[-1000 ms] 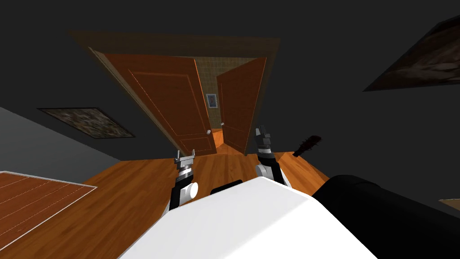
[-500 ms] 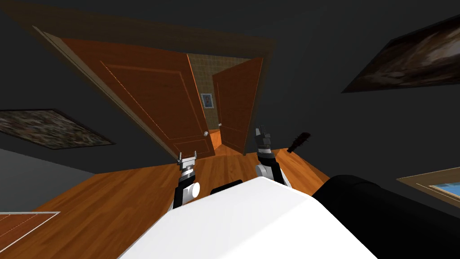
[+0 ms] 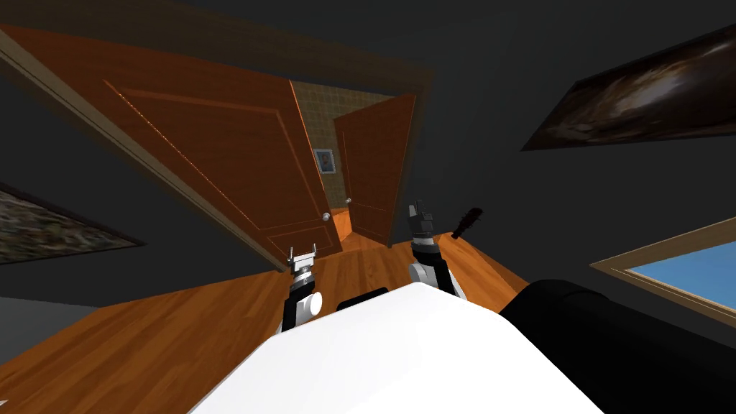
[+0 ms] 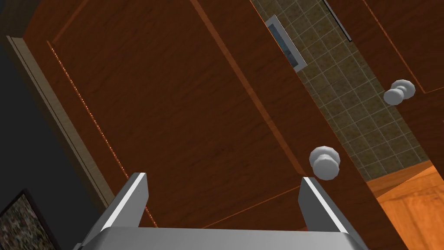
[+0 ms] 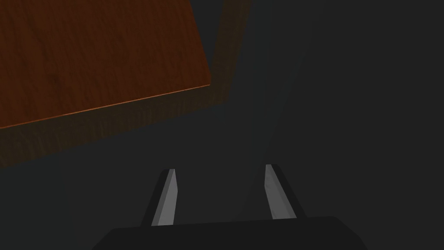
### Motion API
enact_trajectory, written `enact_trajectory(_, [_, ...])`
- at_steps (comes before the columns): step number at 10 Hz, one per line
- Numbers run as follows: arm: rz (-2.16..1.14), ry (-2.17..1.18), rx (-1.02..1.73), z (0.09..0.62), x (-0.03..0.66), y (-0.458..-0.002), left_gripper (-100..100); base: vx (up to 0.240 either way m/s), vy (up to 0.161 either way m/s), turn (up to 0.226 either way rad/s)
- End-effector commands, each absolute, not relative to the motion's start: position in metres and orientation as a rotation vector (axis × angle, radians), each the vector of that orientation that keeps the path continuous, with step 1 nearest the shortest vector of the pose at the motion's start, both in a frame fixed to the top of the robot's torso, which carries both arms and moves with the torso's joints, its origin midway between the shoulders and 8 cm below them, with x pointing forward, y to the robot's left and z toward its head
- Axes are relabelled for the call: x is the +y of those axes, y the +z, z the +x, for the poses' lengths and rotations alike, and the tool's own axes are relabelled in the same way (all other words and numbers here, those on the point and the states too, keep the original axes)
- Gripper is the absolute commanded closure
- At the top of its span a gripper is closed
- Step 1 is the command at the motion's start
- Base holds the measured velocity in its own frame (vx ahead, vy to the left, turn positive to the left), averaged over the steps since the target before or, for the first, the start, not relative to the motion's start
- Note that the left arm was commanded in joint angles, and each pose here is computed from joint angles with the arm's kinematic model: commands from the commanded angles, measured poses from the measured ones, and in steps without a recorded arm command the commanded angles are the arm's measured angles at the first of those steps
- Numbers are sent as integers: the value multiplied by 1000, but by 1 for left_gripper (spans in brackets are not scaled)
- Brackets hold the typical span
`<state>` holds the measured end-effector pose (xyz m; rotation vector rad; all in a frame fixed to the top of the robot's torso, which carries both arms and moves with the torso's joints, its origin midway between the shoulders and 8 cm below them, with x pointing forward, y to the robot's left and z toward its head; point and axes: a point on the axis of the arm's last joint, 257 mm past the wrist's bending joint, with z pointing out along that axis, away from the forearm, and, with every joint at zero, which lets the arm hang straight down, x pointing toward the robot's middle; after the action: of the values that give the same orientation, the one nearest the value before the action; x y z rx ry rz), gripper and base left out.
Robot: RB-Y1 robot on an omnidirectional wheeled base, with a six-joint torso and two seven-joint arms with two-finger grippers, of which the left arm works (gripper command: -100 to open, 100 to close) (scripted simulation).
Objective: Push the door open
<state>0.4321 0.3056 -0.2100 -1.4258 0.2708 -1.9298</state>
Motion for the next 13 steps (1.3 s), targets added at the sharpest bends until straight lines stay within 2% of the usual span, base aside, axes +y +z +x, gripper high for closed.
enact_trajectory(1, [-1481, -1951, 223, 432, 306, -226, -100, 82, 105, -297])
enact_trajectory(6, [-1581, -1979, 130, 433, 307, -257, -100, 60, 106, -157])
enact_trajectory(10, [-1689, -1999, 12, 431, 305, -291, -100, 78, 134, -218])
enact_trajectory(13, [-1737, -2004, -47, 430, 303, -307, -100, 34, 105, -124])
